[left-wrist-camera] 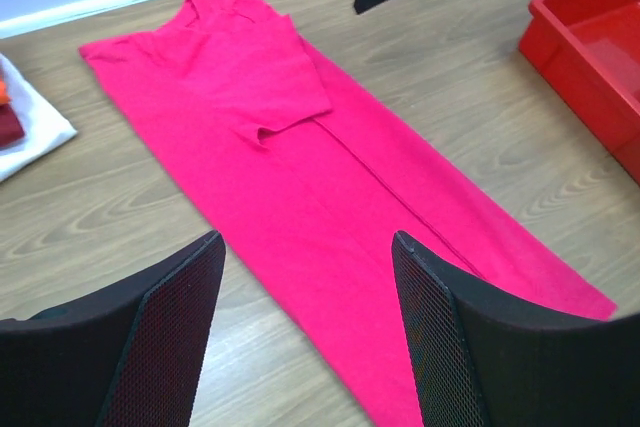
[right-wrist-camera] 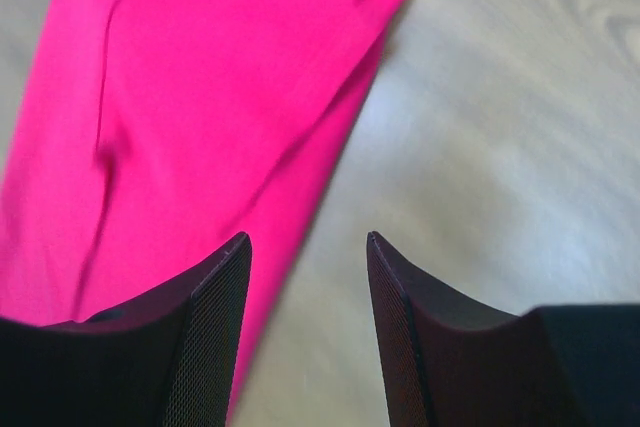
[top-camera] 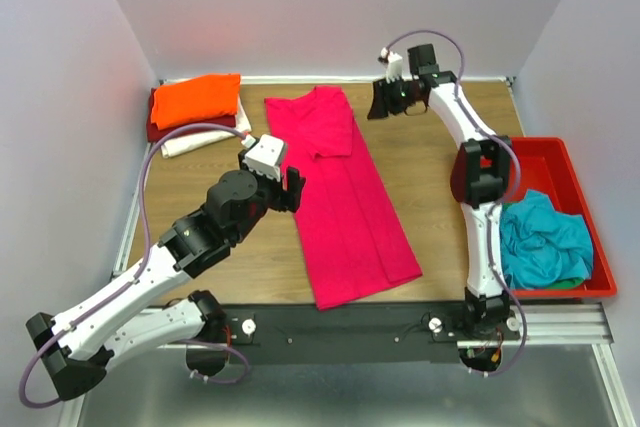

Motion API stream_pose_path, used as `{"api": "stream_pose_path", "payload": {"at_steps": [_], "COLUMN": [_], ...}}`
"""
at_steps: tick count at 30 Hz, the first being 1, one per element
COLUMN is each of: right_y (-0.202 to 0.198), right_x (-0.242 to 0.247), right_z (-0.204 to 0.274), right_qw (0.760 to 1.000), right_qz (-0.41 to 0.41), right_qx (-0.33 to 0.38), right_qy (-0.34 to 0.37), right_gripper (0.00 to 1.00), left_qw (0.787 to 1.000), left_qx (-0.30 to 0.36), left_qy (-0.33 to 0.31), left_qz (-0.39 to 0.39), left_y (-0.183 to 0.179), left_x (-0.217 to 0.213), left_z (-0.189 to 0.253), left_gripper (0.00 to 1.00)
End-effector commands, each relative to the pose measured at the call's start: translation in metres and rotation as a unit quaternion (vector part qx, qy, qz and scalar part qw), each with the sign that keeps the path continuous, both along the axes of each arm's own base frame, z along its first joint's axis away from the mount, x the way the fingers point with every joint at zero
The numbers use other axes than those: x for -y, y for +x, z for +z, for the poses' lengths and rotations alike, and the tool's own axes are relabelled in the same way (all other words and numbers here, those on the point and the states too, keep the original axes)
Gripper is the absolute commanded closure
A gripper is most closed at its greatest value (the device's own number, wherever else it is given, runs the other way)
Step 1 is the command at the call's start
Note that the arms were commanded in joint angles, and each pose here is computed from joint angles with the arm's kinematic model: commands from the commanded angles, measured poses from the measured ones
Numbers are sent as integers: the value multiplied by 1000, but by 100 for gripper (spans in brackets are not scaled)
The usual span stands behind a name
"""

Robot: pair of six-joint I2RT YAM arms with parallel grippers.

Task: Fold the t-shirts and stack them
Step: Fold the tshirt

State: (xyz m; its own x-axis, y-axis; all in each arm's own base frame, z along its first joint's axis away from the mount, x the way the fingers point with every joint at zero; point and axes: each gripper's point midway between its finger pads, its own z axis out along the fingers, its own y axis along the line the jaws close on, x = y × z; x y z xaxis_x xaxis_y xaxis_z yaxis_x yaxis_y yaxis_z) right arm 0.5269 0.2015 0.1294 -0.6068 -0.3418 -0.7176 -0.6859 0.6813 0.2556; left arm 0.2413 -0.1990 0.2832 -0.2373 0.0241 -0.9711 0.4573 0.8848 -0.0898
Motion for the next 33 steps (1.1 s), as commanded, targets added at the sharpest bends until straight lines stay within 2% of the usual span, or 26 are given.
{"api": "stream_pose_path", "payload": {"at_steps": [1, 4, 13, 26, 29, 33], "right_y": [47, 67, 100, 102, 100, 103], "right_x": [-33, -32, -46, -60, -63, -62], "right_z": [0, -32, -71, -97, -101, -99], "right_qw": [984, 976, 965, 950, 947, 949], "right_qz": [-123, -165, -177, -172, -168, -168], "right_qx": [-73, -82, -82, -127, -137, -127], "right_qy": [108, 116, 174, 229, 237, 235], "right_gripper": [43, 43, 47, 55, 58, 70], "left_qw": [999, 999, 998, 998, 998, 998], "left_qx": [26, 29, 20, 5, 4, 0], "left_qy": [-7, -6, 24, 44, 45, 47], "left_qz": [35, 40, 46, 40, 38, 37], "left_y": [5, 4, 12, 23, 24, 24], "left_x": [-17, -20, -18, -3, -2, 0], "left_z": [16, 14, 5, -3, -4, -8], "left_gripper": [25, 25, 24, 25, 25, 25]}}
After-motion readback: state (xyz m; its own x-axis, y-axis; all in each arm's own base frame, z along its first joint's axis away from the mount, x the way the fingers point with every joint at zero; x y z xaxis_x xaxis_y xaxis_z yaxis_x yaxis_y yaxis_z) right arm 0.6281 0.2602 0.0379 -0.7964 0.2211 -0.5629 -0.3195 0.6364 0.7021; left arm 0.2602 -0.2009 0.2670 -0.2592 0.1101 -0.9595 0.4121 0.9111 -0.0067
